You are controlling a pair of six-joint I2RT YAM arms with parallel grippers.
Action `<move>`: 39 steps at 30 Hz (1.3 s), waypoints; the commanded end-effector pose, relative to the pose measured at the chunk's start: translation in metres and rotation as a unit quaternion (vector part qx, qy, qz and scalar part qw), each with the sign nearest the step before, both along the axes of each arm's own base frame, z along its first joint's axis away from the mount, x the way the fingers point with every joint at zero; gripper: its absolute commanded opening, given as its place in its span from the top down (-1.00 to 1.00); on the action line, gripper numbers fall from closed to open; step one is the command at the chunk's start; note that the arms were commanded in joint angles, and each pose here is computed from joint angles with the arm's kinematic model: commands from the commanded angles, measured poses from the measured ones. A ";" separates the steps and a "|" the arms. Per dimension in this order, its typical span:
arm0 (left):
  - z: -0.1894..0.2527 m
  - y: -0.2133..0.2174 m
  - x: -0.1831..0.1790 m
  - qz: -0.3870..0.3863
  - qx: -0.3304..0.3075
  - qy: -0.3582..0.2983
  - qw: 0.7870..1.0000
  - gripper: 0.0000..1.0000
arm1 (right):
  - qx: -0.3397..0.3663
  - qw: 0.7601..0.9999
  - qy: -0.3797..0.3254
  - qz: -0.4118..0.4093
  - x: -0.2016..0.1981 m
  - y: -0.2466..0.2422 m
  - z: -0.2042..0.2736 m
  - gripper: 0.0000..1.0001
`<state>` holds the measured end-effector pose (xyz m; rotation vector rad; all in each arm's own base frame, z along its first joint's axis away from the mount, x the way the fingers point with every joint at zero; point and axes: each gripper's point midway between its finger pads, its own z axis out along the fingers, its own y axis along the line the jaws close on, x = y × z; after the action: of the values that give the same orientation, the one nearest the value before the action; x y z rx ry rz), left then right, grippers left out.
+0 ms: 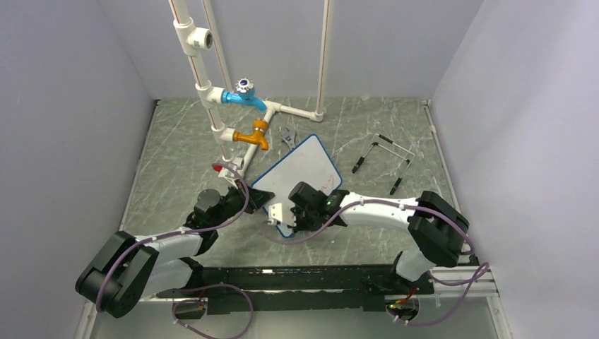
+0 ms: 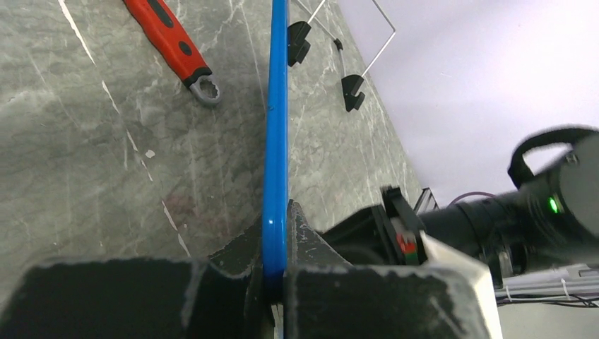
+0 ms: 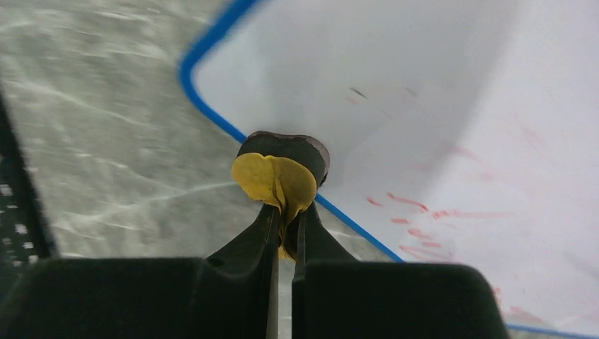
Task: Erase the whiteboard
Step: Erase the whiteboard at the center of the board.
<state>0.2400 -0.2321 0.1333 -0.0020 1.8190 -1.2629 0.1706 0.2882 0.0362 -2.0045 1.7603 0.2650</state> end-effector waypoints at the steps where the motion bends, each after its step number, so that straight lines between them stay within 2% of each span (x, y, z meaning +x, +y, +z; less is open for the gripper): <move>1: 0.065 -0.009 -0.005 -0.027 -0.079 -0.087 0.993 1.00 | 0.048 0.995 -0.032 -0.083 0.046 -0.002 0.024 1.00; 6: 0.066 -0.010 -0.006 -0.032 -0.084 -0.087 0.992 1.00 | 0.062 0.995 -0.011 -0.074 0.041 -0.005 0.029 1.00; 12: 0.066 -0.010 -0.007 -0.033 -0.088 -0.087 0.992 1.00 | 0.043 0.998 0.042 0.036 -0.012 0.008 0.017 1.00; 15: 0.065 -0.010 -0.008 -0.033 -0.087 -0.085 0.992 1.00 | 0.031 0.996 0.052 0.064 -0.027 0.013 0.010 1.00; 18: 0.065 -0.010 -0.009 -0.035 -0.087 -0.085 0.992 1.00 | 0.029 0.998 0.036 0.043 -0.018 0.016 0.009 1.00; 26: 0.066 -0.011 -0.012 -0.044 -0.091 -0.086 0.991 1.00 | 0.073 0.993 -0.007 -0.089 0.048 -0.007 0.032 1.00; 29: 0.067 -0.012 -0.012 -0.048 -0.095 -0.088 0.990 1.00 | 0.079 0.992 -0.004 -0.094 0.051 -0.011 0.035 1.00; 32: 0.068 -0.012 -0.013 -0.049 -0.099 -0.088 0.990 1.00 | 0.077 0.995 0.020 -0.065 0.038 -0.009 0.032 1.00; 35: 0.069 -0.012 -0.014 -0.048 -0.100 -0.088 0.990 1.00 | 0.064 0.997 0.048 0.004 0.005 -0.001 0.024 1.00; 39: 0.070 -0.011 -0.015 -0.047 -0.101 -0.089 0.990 1.00 | 0.047 0.996 0.058 0.055 -0.020 0.007 0.016 1.00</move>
<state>0.2332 -0.2342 0.1375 0.0038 1.7928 -1.3205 0.1775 0.2773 0.0490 -1.9399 1.8110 0.3998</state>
